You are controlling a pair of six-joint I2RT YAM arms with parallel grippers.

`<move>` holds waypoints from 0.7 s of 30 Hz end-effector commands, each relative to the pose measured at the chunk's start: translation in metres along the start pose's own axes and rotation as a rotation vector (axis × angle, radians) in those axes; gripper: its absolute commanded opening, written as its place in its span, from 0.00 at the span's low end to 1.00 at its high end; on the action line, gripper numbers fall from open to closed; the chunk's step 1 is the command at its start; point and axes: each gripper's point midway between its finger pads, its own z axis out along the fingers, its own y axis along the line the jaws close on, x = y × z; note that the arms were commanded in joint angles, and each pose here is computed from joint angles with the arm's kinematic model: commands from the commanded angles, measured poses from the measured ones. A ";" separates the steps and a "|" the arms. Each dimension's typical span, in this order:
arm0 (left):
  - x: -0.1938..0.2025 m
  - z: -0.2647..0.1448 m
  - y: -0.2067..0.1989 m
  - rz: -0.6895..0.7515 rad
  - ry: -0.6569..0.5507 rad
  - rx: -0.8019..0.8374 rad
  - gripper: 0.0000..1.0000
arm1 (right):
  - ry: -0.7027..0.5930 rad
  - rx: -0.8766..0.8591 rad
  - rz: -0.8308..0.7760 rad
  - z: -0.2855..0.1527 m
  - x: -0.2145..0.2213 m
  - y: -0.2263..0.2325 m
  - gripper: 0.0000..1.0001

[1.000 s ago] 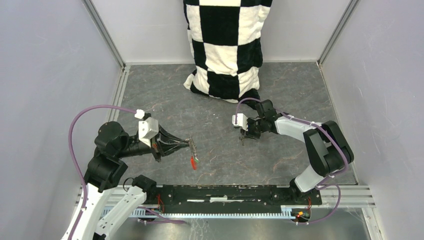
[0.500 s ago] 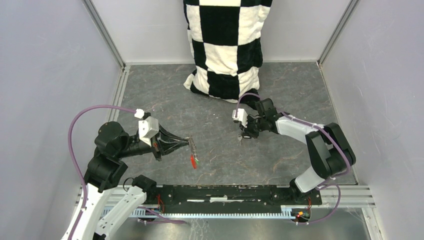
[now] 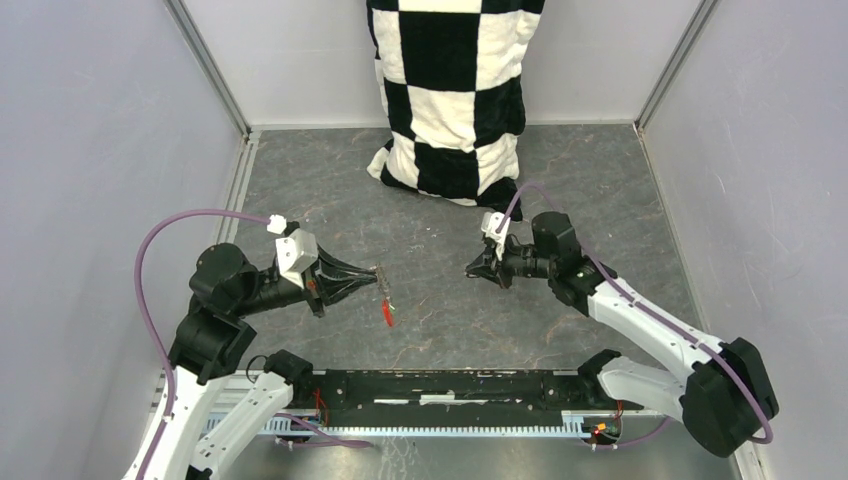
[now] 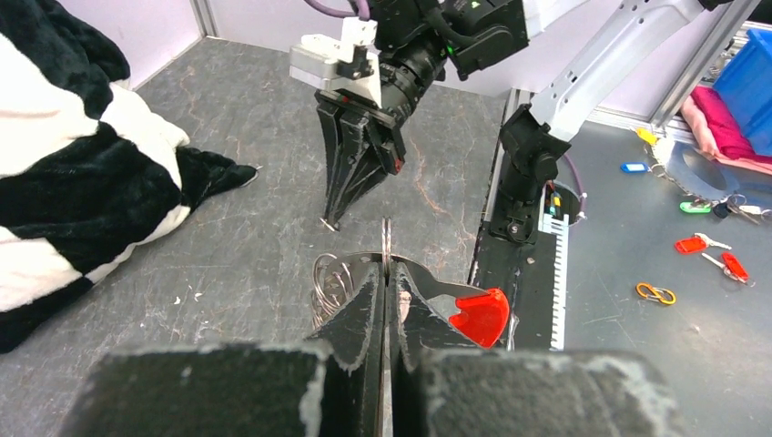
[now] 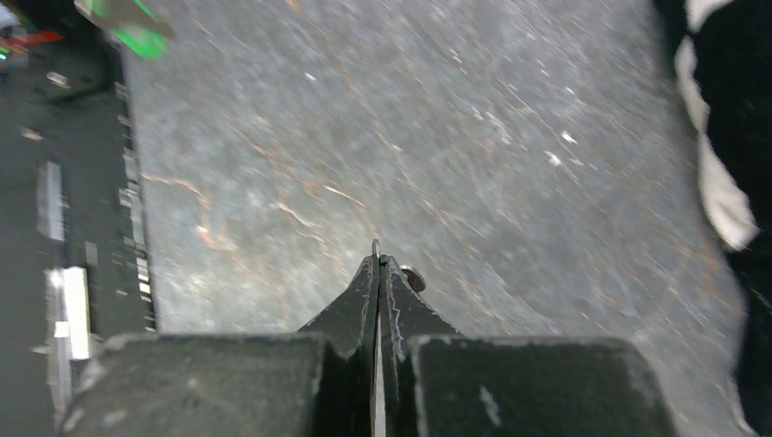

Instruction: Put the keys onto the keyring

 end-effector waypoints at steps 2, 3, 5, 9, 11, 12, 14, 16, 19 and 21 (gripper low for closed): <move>-0.004 0.001 0.005 0.075 -0.021 -0.013 0.02 | -0.226 -0.119 0.067 0.002 -0.080 0.049 0.01; -0.002 0.001 0.006 0.088 -0.018 -0.014 0.02 | -0.240 -0.138 0.090 0.002 -0.091 0.058 0.01; 0.001 0.001 0.008 0.115 -0.018 -0.017 0.02 | -0.284 -0.180 0.142 -0.001 -0.120 0.075 0.01; 0.004 0.001 0.009 0.170 -0.029 -0.016 0.02 | -0.344 -0.278 0.212 -0.010 -0.158 0.107 0.01; 0.005 0.000 0.008 0.197 -0.032 -0.006 0.02 | -0.390 -0.292 0.250 -0.019 -0.174 0.113 0.01; 0.006 0.000 0.006 0.213 -0.033 0.003 0.02 | -0.409 -0.305 0.279 -0.022 -0.181 0.115 0.01; 0.006 -0.002 0.002 0.250 -0.051 0.017 0.02 | -0.431 -0.346 0.314 -0.030 -0.197 0.122 0.01; 0.005 -0.004 -0.001 0.270 -0.071 0.021 0.02 | -0.448 -0.394 0.336 -0.035 -0.211 0.130 0.01; 0.004 -0.004 -0.003 0.283 -0.083 0.028 0.02 | -0.442 -0.428 0.357 -0.036 -0.223 0.139 0.01; 0.004 -0.004 -0.002 0.282 -0.081 0.022 0.02 | -0.448 -0.444 0.377 -0.034 -0.233 0.145 0.01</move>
